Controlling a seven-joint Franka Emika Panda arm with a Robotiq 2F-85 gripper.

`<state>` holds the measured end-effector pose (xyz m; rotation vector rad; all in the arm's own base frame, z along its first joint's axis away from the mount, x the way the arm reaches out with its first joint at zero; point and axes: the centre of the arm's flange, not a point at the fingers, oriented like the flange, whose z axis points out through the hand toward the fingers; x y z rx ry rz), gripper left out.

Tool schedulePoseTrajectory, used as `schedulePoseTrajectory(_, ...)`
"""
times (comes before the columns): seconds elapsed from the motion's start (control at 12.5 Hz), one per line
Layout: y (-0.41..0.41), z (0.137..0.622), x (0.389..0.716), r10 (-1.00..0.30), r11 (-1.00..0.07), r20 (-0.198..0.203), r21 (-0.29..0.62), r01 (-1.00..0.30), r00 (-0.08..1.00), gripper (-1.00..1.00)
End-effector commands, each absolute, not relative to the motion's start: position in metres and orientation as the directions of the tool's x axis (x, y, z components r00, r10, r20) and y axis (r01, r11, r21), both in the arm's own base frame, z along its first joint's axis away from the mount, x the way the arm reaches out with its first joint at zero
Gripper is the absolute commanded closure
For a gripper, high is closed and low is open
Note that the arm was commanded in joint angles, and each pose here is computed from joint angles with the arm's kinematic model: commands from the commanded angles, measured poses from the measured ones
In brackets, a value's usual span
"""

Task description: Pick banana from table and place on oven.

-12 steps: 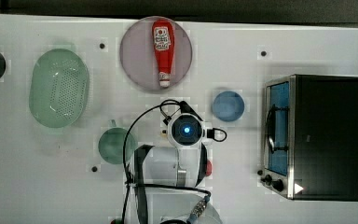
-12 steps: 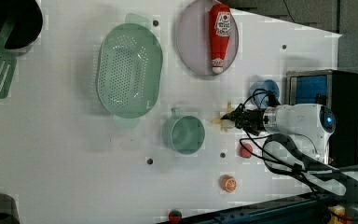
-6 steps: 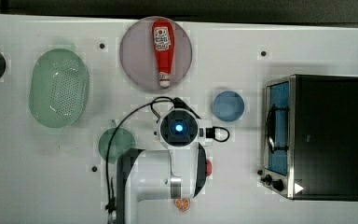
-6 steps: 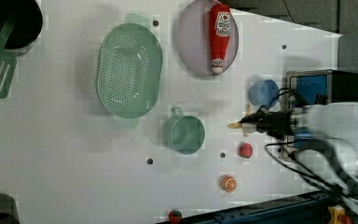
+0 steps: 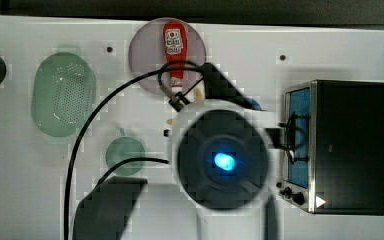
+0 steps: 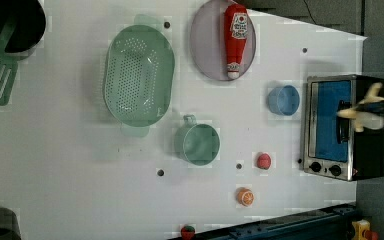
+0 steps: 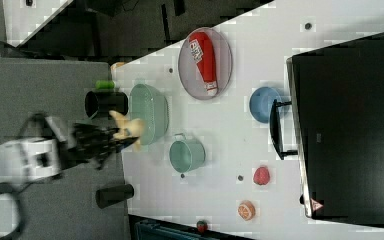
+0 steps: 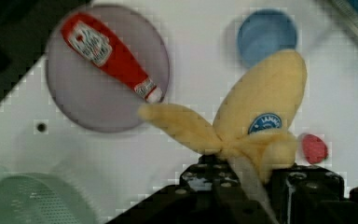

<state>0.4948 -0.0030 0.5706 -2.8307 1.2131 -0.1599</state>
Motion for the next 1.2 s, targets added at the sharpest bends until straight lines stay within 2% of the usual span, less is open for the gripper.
schedulePoseTrajectory(0.08,-0.081,0.552,0.497,-0.797,-0.603,-0.025,-0.024,-0.797,0.604,0.53)
schedulePoseTrajectory(0.24,-0.146,0.547,0.494,-0.826,-0.563,-0.017,-0.018,-0.827,0.563,0.53)
schedulePoseTrajectory(0.48,-0.239,0.52,0.488,-0.797,-0.604,-0.013,0.015,-0.797,0.604,0.53)
schedulePoseTrajectory(0.8,-0.327,0.48,0.498,-0.726,-0.682,0.063,0.058,-0.729,0.685,0.53)
schedulePoseTrajectory(1.04,-0.361,0.448,0.5,-0.696,-0.709,0.037,0.123,-0.695,0.717,0.53)
schedulePoseTrajectory(1.12,-0.367,0.439,0.501,-0.692,-0.712,0.034,0.137,-0.689,0.721,0.44)
schedulePoseTrajectory(1.2,-0.371,0.433,0.503,-0.676,-0.725,0.036,0.146,-0.673,0.736,0.24)
